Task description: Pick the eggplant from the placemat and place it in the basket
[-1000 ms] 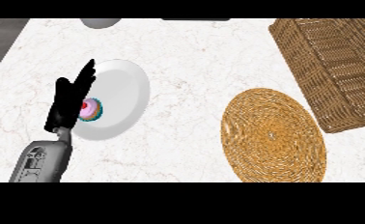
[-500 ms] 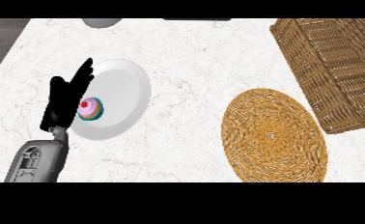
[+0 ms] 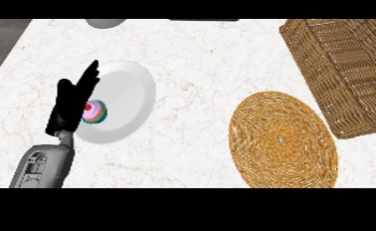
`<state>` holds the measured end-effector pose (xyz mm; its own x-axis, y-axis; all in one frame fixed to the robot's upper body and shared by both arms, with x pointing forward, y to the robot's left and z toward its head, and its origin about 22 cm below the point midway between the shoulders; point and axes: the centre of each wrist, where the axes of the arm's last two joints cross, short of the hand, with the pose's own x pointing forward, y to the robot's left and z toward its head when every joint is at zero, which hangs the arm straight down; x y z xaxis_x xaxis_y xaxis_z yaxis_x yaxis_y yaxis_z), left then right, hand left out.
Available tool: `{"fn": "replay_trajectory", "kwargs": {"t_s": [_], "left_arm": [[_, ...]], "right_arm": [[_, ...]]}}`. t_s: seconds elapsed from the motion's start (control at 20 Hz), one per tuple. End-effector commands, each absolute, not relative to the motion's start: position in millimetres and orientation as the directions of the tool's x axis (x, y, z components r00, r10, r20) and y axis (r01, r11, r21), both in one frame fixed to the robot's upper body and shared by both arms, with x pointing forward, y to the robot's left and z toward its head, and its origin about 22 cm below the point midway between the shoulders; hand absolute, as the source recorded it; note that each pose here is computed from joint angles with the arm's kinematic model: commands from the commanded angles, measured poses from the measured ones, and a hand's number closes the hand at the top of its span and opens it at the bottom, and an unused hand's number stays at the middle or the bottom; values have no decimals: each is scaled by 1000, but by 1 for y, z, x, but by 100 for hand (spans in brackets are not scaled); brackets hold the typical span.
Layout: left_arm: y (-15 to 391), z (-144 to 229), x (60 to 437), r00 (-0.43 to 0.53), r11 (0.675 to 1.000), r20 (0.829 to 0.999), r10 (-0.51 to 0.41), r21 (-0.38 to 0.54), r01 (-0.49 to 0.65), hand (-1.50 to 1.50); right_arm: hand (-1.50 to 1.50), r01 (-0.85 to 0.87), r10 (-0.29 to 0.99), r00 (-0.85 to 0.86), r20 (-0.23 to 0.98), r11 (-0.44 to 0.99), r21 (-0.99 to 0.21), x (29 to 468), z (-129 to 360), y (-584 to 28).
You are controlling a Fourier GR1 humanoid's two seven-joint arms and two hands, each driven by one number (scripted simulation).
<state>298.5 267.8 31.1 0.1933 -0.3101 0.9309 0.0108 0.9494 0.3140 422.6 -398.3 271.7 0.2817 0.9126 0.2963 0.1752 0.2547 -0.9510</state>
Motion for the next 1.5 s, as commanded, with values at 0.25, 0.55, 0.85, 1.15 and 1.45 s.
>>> {"fn": "replay_trajectory", "kwargs": {"t_s": [0.25, 0.55, 0.85, 1.15, 1.45], "left_arm": [[260, 23, 299, 188, 951, 933, -307, 309, 19, 0], [273, 19, 297, 183, 951, 934, -307, 307, 29, 0], [269, 25, 298, 187, 951, 934, -304, 308, 4, 0], [290, 29, 301, 202, 948, 928, -313, 318, 10, 0], [281, 34, 293, 201, 951, 931, -304, 308, 7, 0]], "right_arm": [[-150, 161, 797, 335, 502, 476, -864, 420, 217, -425], [-150, 258, 753, 270, 600, 544, -798, 426, 200, -414], [-150, 515, 670, 192, 717, 553, -655, 413, 205, -439], [-150, 626, 581, 208, 787, 539, -564, 377, 232, -493], [-150, 679, 473, 255, 844, 534, -504, 313, 229, -562]]}}
